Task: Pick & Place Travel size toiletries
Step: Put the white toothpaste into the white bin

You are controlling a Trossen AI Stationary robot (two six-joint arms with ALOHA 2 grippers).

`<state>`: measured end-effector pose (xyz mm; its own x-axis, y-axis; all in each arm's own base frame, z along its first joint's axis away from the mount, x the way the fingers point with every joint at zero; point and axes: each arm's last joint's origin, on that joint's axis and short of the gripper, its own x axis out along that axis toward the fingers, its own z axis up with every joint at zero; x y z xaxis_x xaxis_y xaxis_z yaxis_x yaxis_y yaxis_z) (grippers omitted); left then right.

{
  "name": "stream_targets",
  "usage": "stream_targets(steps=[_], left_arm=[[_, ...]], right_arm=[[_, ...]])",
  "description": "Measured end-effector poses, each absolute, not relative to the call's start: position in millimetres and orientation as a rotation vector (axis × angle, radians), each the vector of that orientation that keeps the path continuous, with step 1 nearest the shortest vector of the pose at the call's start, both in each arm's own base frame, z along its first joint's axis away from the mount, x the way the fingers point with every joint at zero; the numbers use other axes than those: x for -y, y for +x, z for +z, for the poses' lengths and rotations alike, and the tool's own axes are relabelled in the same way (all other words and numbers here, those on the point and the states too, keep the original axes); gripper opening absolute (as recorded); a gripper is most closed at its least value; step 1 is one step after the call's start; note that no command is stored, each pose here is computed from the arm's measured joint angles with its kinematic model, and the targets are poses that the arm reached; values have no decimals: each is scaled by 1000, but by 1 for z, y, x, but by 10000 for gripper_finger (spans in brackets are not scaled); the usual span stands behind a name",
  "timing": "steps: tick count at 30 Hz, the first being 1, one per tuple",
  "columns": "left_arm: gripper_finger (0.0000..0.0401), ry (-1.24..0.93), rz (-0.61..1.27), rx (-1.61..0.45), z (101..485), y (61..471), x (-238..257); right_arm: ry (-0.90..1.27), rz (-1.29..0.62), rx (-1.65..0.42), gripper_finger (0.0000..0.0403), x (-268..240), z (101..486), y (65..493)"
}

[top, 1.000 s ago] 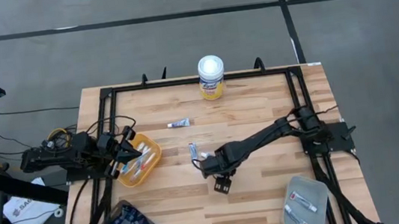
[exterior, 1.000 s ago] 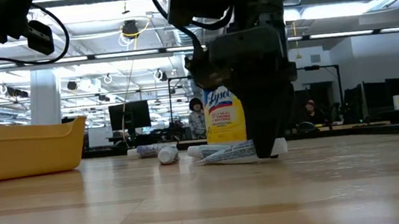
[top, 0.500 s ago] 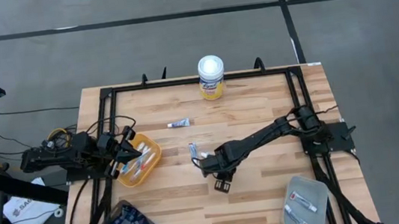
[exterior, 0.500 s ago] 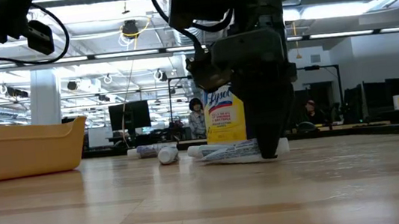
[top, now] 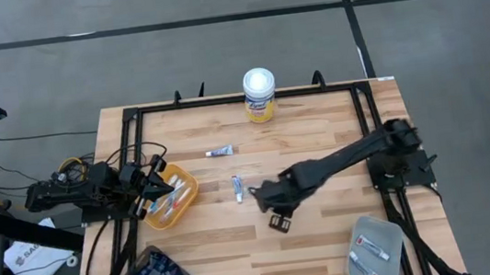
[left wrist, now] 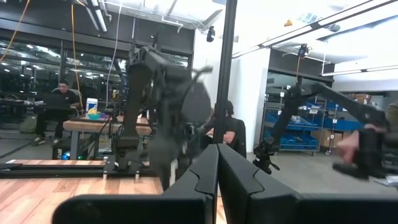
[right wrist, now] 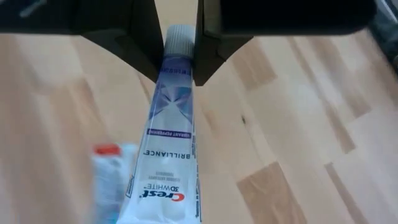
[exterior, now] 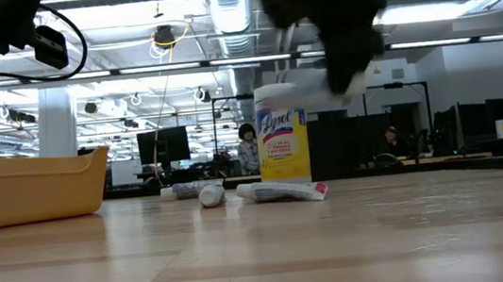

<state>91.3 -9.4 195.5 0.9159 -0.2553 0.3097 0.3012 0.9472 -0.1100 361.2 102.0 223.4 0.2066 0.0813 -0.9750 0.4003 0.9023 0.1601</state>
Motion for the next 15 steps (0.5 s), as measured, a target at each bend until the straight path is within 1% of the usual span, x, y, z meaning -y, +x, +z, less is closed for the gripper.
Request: stream_targets(steps=[3,6,11,15], left_arm=[[2,-157,-288,297,195,91,9],[2,-156,-291,298,196,91,9],[2,-156,-290,299,196,91,9],[2,-156,-290,299,196,91,9]], right_arm=[[430,-342,-1340,56,-109,254,333],[438,-481,-1386,56,-118,273,301],[471,-676,-1469,56,-144,288,254],[524,-748,-1516,56,-172,289,229]])
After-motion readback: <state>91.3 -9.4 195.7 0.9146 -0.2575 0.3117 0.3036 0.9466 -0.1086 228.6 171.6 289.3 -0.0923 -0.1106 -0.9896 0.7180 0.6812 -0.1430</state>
